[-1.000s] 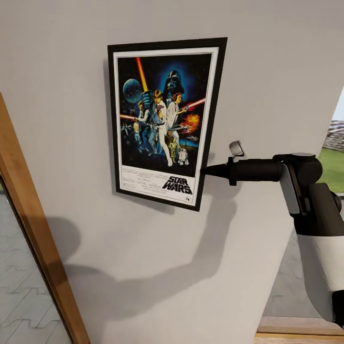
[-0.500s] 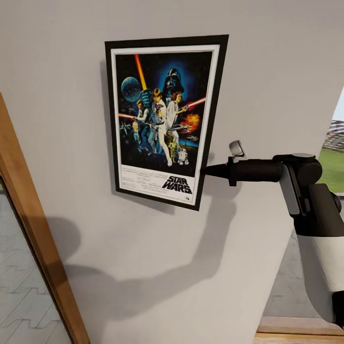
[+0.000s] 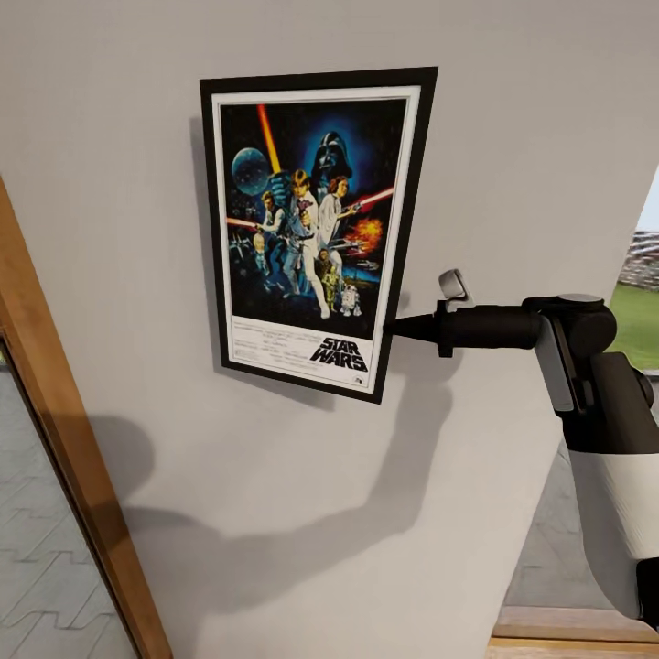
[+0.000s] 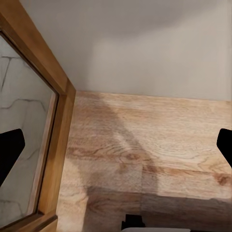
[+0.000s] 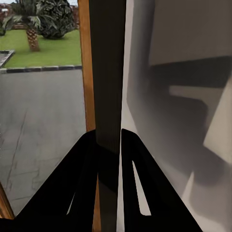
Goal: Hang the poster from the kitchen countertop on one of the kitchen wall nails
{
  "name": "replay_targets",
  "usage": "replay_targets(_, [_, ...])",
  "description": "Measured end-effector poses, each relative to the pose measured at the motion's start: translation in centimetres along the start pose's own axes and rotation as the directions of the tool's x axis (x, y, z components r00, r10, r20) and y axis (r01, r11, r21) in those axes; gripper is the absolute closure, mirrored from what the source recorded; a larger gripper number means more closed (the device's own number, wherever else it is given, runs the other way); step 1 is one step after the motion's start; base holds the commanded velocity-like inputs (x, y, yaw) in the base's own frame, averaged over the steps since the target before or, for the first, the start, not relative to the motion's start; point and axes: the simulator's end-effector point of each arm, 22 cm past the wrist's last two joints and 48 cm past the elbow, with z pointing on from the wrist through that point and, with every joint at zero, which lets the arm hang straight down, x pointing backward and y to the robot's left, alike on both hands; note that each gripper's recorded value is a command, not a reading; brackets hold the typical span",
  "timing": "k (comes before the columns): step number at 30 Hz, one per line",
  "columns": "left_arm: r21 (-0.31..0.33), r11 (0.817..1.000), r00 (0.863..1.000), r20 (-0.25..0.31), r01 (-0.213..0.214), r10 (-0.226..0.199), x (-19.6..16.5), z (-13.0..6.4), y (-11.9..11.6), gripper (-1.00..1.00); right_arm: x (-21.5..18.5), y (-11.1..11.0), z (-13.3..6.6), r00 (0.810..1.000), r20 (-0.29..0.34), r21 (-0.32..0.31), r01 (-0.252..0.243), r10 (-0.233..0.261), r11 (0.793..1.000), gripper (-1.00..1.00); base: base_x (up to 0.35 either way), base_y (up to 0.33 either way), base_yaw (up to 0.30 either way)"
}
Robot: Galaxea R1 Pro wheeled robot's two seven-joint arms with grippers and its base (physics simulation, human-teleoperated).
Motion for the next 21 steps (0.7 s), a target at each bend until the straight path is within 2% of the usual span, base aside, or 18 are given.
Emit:
replay_targets(9, [0.000, 1.000, 1.000, 0.000, 0.000, 0.000, 0.0, 0.0, 0.0, -1.00, 1.1, 0.2, 0.1, 1.000, -0.006, -0.012, -0.017, 0.017, 1.000, 1.00, 0.000, 0.000, 0.000])
replay_targets(15, [0.000, 1.000, 1.000, 0.000, 0.000, 0.000, 0.0, 0.0, 0.0, -1.00, 1.4, 0.4, 0.1, 1.000, 0.001, -0.022, 0.009, -0.009, 1.000, 1.00, 0.000, 0.000, 0.000])
replay_targets(21, [0.000, 1.000, 1.000, 0.000, 0.000, 0.000, 0.0, 0.0, 0.0, -1.00, 1.5, 0.4, 0.2, 1.000, 0.002, -0.024, 0.014, -0.014, 1.000, 1.00, 0.000, 0.000, 0.000])
